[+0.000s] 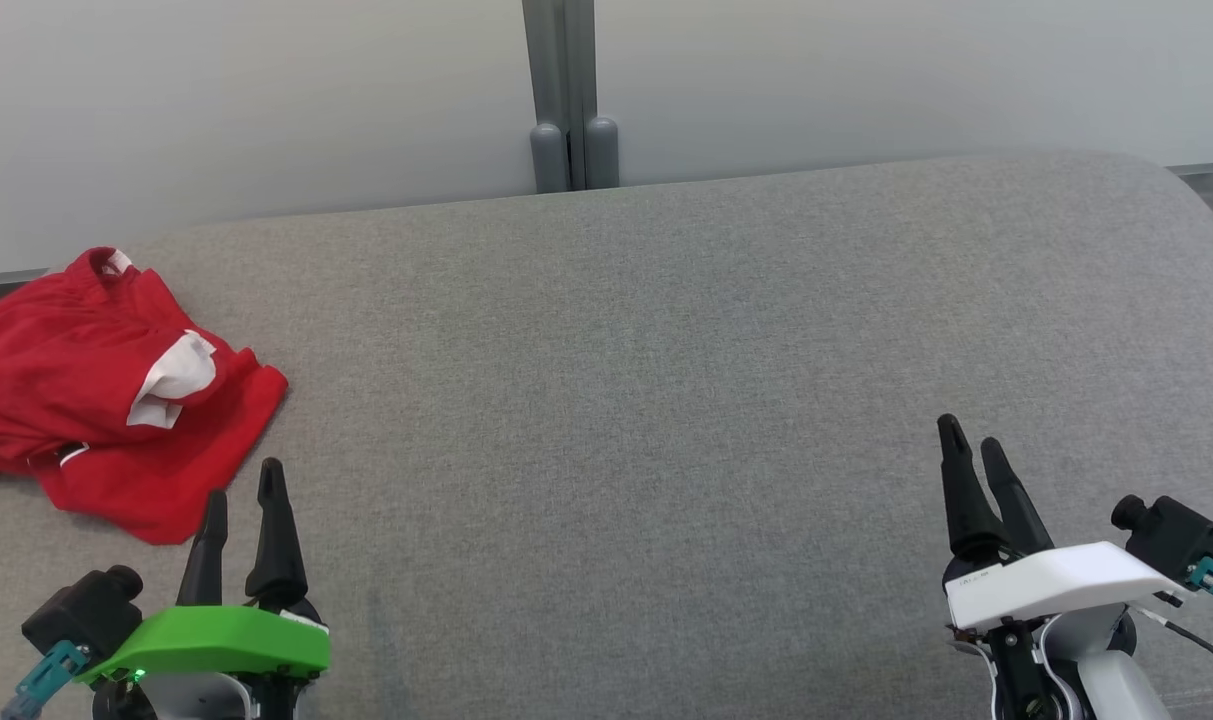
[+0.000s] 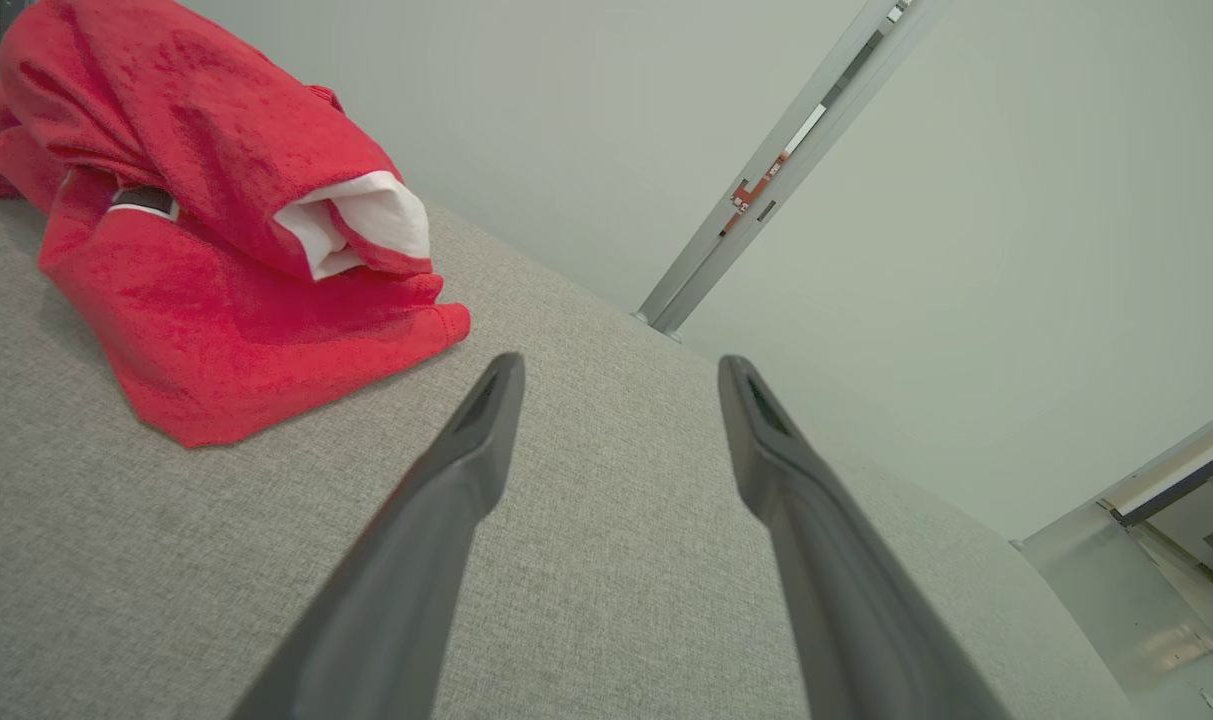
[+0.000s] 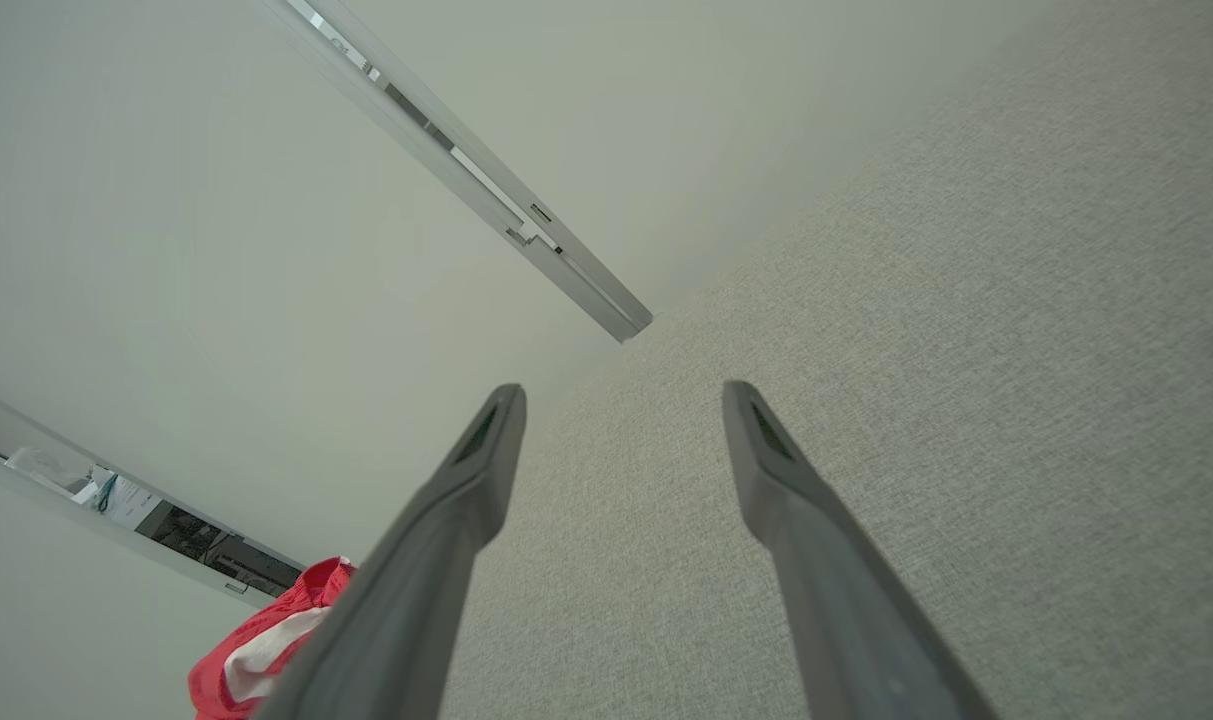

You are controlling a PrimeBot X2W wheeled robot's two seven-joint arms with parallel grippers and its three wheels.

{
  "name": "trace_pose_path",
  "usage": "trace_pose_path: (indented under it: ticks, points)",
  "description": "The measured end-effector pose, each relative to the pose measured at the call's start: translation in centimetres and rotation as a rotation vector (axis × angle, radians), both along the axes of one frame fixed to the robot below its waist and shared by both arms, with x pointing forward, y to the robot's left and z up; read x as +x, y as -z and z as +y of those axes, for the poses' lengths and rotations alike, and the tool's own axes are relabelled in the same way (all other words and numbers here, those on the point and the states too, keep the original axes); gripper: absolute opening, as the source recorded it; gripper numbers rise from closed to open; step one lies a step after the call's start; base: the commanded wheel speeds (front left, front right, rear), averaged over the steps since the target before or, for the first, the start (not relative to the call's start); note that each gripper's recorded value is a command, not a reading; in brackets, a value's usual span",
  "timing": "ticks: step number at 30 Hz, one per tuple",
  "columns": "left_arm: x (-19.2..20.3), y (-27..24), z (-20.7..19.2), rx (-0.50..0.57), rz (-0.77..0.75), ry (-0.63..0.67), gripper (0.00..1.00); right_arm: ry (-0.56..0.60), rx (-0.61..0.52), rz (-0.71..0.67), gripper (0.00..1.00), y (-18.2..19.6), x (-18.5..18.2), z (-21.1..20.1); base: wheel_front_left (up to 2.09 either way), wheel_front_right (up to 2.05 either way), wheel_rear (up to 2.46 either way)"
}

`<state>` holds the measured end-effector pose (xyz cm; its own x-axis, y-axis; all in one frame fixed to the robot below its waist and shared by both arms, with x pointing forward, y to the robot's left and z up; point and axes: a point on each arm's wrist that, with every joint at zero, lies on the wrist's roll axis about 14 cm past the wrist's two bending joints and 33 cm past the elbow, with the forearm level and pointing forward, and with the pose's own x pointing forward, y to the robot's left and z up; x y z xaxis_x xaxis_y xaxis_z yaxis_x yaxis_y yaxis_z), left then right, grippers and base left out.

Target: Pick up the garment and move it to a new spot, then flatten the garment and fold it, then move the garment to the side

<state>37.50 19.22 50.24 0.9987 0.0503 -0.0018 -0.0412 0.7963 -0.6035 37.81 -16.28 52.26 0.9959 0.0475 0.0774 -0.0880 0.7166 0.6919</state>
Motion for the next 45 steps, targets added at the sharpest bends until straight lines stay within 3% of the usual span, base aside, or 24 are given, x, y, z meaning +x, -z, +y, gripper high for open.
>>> trace_pose_path:
  ticks: [45]
  points:
    - [-0.4,-0.2,-1.2,0.442,-0.045,0.038,1.00,-0.050,-0.444,-0.127,1.00,-1.2,-0.4,2.7,0.00,0.00,0.00]
